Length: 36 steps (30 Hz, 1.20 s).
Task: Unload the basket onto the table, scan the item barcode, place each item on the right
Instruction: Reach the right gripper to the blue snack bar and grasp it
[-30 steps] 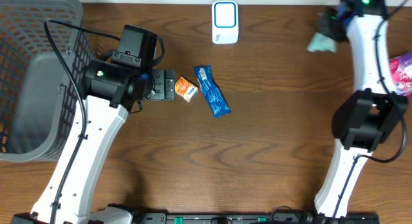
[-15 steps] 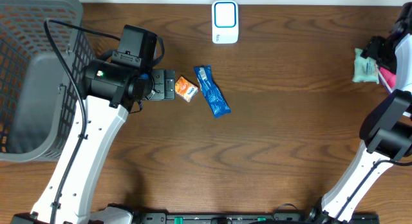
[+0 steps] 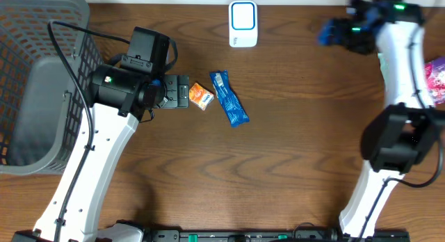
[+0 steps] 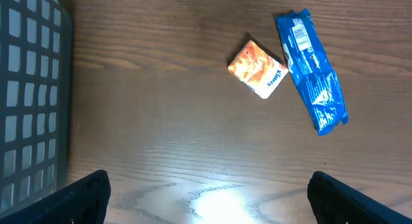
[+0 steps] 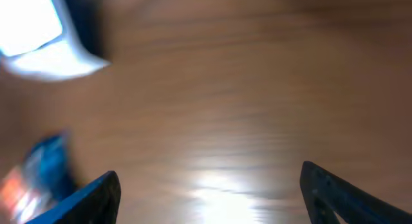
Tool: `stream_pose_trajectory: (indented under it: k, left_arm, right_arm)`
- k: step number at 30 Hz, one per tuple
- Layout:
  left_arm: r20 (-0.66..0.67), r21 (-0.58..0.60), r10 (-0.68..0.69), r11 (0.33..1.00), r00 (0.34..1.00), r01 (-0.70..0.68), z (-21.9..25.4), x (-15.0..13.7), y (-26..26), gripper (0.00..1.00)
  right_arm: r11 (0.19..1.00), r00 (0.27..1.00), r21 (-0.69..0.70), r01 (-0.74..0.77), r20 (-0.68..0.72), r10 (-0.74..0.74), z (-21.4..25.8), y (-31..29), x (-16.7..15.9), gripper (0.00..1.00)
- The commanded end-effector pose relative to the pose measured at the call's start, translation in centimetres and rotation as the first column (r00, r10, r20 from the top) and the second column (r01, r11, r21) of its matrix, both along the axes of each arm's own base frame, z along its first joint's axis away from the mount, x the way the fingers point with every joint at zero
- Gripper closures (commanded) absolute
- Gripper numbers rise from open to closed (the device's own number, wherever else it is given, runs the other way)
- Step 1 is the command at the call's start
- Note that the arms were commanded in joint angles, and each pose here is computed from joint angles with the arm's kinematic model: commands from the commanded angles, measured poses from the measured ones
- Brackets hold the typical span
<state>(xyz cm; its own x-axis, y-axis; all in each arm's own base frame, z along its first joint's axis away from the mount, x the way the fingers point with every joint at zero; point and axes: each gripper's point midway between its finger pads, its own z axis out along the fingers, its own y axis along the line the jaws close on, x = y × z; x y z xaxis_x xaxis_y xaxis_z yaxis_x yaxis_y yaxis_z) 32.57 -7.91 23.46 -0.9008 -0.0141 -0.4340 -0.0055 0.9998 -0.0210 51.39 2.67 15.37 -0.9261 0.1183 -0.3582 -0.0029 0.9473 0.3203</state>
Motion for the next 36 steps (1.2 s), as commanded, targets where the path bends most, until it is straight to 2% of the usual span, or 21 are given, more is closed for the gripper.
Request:
stream_pose_trajectory:
  k: [1, 6, 8, 11, 16, 20, 24, 28, 29, 31, 33, 35, 36]
  left_arm:
    - [-0.001, 0.005, 0.016, 1.0, 1.0, -0.016, 0.0, 0.1, 0.3, 0.02]
    - [-0.001, 0.005, 0.016, 1.0, 1.0, -0.016, 0.0, 0.1, 0.3, 0.02]
    - [-0.001, 0.005, 0.016, 1.0, 1.0, -0.016, 0.0, 0.1, 0.2, 0.02]
    - [-0.001, 0.005, 0.016, 1.0, 1.0, -0.016, 0.0, 0.1, 0.3, 0.02]
    - [-0.001, 0.005, 0.017, 1.0, 1.0, -0.017, 0.0, 0.1, 0.3, 0.02]
    - [-0.001, 0.005, 0.016, 1.0, 1.0, -0.016, 0.0, 0.1, 0.3, 0.02]
    - [-0.001, 0.005, 0.016, 1.0, 1.0, -0.016, 0.0, 0.1, 0.3, 0.02]
    - [-0.001, 0.005, 0.016, 1.0, 1.0, -0.016, 0.0, 0.1, 0.3, 0.02]
    - [-0.001, 0.005, 0.016, 1.0, 1.0, -0.016, 0.0, 0.1, 0.3, 0.02]
    - [-0.001, 0.005, 0.016, 1.0, 1.0, -0.016, 0.0, 0.1, 0.3, 0.02]
    - [-0.001, 0.005, 0.016, 1.0, 1.0, -0.016, 0.0, 0.1, 0.3, 0.02]
    - [-0.001, 0.005, 0.016, 1.0, 1.0, -0.016, 0.0, 0.1, 0.2, 0.02]
    - [-0.001, 0.005, 0.016, 1.0, 1.0, -0.016, 0.0, 0.1, 0.2, 0.02]
  right_arm:
    - [0.974, 0.977, 0.082, -0.21, -0.022, 0.213, -0.1, 8.2, -2.2, 0.29]
    - [0.92, 0.914, 0.083, -0.382, -0.112, 0.39, -3.7, 16.7, -6.5, 0.39]
    - [0.899, 0.892, 0.084, -0.429, -0.117, 0.437, -5.3, 19.1, -7.7, 0.5]
    - [0.909, 0.901, 0.119, -0.399, -0.134, 0.413, -7.9, 21.4, -8.7, 0.51]
    - [0.905, 0.897, 0.177, -0.386, -0.158, 0.413, -11.2, 22.8, -10.4, 0.57]
    - [0.912, 0.894, 0.189, -0.365, -0.203, 0.4, -13.0, 22.4, -11.8, 0.66]
    - [0.911, 0.894, 0.187, -0.367, -0.2, 0.401, -14.6, 22.2, -12.3, 0.82]
    - [0.91, 0.896, 0.188, -0.37, -0.185, 0.403, -14.8, 22.4, -12.1, 0.89]
    - [0.909, 0.897, 0.189, -0.372, -0.179, 0.404, -14.8, 22.5, -12.0, 0.88]
    - [0.907, 0.895, 0.188, -0.376, -0.178, 0.408, -14.8, 22.6, -12.1, 0.72]
    - [0.905, 0.891, 0.188, -0.382, -0.185, 0.415, -15.1, 22.9, -12.6, 0.6]
    - [0.904, 0.89, 0.189, -0.385, -0.184, 0.417, -15.3, 23.2, -12.8, 0.6]
    - [0.902, 0.889, 0.187, -0.389, -0.179, 0.421, -15.4, 23.5, -12.9, 0.72]
